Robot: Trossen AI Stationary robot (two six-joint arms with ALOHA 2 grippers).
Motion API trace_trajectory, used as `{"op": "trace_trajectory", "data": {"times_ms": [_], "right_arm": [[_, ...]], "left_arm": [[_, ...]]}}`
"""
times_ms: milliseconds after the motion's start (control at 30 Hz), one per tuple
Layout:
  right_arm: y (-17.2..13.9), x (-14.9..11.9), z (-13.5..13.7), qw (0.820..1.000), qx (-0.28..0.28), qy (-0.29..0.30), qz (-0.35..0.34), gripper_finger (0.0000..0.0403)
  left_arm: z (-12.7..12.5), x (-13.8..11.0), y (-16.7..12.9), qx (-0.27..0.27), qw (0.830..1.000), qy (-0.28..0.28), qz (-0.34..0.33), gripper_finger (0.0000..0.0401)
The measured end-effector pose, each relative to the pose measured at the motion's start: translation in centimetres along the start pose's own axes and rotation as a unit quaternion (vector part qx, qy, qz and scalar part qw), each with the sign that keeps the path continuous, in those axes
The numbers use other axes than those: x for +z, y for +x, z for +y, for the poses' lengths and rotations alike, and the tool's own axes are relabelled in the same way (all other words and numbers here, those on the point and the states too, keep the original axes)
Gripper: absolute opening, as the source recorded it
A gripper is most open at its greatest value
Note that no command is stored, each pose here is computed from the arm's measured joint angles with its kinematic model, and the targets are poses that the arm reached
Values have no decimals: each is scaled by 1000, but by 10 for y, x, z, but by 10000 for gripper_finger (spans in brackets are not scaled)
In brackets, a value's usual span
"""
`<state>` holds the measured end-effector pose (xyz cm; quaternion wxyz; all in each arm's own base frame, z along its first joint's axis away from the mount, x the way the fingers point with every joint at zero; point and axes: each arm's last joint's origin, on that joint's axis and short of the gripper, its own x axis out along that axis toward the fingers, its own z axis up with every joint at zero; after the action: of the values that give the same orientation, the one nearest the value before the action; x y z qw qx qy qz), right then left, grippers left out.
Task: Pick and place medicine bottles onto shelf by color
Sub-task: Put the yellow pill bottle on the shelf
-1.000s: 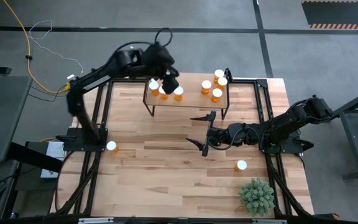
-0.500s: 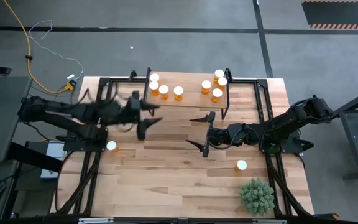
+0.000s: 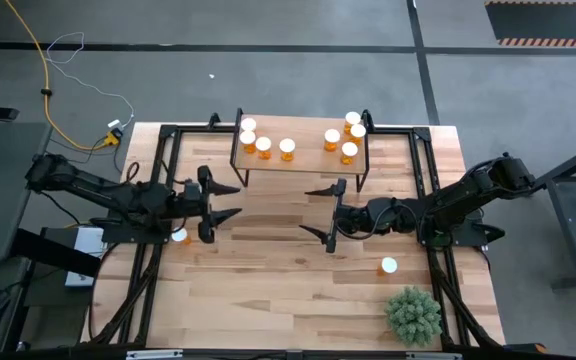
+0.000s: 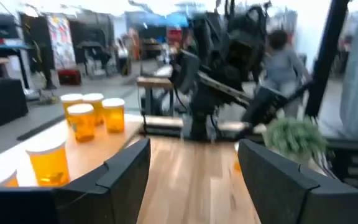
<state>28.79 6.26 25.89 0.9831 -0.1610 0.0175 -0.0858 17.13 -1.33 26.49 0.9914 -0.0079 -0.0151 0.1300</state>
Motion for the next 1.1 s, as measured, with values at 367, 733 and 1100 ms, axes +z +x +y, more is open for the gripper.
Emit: {"op": "trace_trajectory", "data": {"times_ms": [367,733,1100], "right_arm": [[0,-2,0,1000,-4,-4,10,385],[0,-2,0,1000,-3,-3,12,385],[0,-3,1,1000,-2,-2,15,385]], "left_arm": [[-2,30,-8,28,970,-37,239,291],[-6,-9,-20,148,756,-124,625,335],[-22,-34,-23,176,658,-92,727,335]]}}
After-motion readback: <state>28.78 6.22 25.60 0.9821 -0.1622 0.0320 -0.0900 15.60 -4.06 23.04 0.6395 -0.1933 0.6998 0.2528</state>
